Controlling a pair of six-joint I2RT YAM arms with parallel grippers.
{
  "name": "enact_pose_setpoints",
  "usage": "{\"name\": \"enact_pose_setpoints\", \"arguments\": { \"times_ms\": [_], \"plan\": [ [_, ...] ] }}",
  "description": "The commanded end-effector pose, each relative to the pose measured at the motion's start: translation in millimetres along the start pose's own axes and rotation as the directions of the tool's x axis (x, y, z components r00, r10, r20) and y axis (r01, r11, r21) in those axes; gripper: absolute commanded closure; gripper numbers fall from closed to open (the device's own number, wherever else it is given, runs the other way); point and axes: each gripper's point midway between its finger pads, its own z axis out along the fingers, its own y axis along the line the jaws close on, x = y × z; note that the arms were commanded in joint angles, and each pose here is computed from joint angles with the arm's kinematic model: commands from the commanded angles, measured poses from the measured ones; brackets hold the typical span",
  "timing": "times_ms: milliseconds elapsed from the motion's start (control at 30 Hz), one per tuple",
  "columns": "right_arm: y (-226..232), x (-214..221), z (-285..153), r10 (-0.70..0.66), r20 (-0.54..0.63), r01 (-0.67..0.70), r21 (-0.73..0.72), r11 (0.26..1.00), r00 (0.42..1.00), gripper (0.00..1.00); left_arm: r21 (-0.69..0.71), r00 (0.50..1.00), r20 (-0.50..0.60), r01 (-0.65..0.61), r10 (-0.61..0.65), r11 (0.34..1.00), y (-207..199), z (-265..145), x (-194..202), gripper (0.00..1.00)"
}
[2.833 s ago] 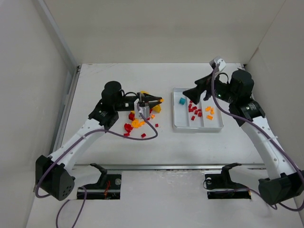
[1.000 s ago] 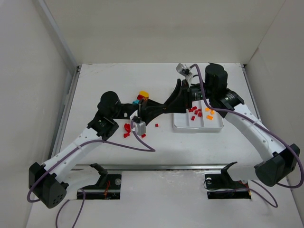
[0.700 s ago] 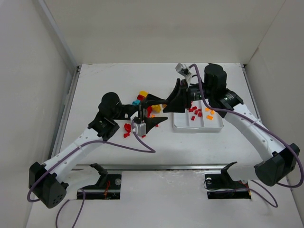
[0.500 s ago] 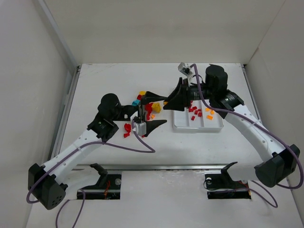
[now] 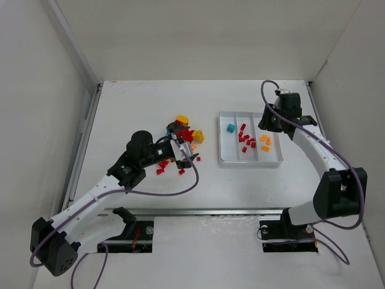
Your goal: Sort the legos into containers by color
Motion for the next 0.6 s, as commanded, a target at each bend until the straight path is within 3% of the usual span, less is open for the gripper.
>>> {"name": "enact_pose_setpoints", "arguments": {
  "times_ms": [0,233,333,467,567],
  "plan": [
    [-47.9,-2.1,13.2,0.055,0.032,-0.06,0.19,0.98,0.998,1.0,-0.226,0.98,-0.08,0.158,-0.18,0.961,24.7,-16.7,20.3,0.01],
    [-66.9,1.0,61.0,0.09,-0.059,-0.074,0.23,0.97,0.994,0.99,-0.352,0.936,-0.228,0.178,-0.269,0.919,28.2,-28.8,76.6,0.01],
    [-72.8,-2.0,71.6,0.101,-0.073,-0.08,0.242,0.967,0.992,0.71,-0.389,0.911,-0.326,0.115,-0.253,0.914,25.9,-36.6,106.9,0.02],
    [-74.7,-0.7,81.4,0.105,-0.099,-0.078,0.25,0.965,0.989,0.49,-0.386,0.871,-0.422,0.081,-0.254,0.919,13.4,-44.6,137.4,0.17],
    [-73.1,-9.6,80.4,0.093,-0.083,-0.07,0.244,0.967,0.992,0.33,-0.369,0.857,-0.448,0.08,-0.253,0.926,2.9,-47.8,148.9,0.2]
  ]
}}
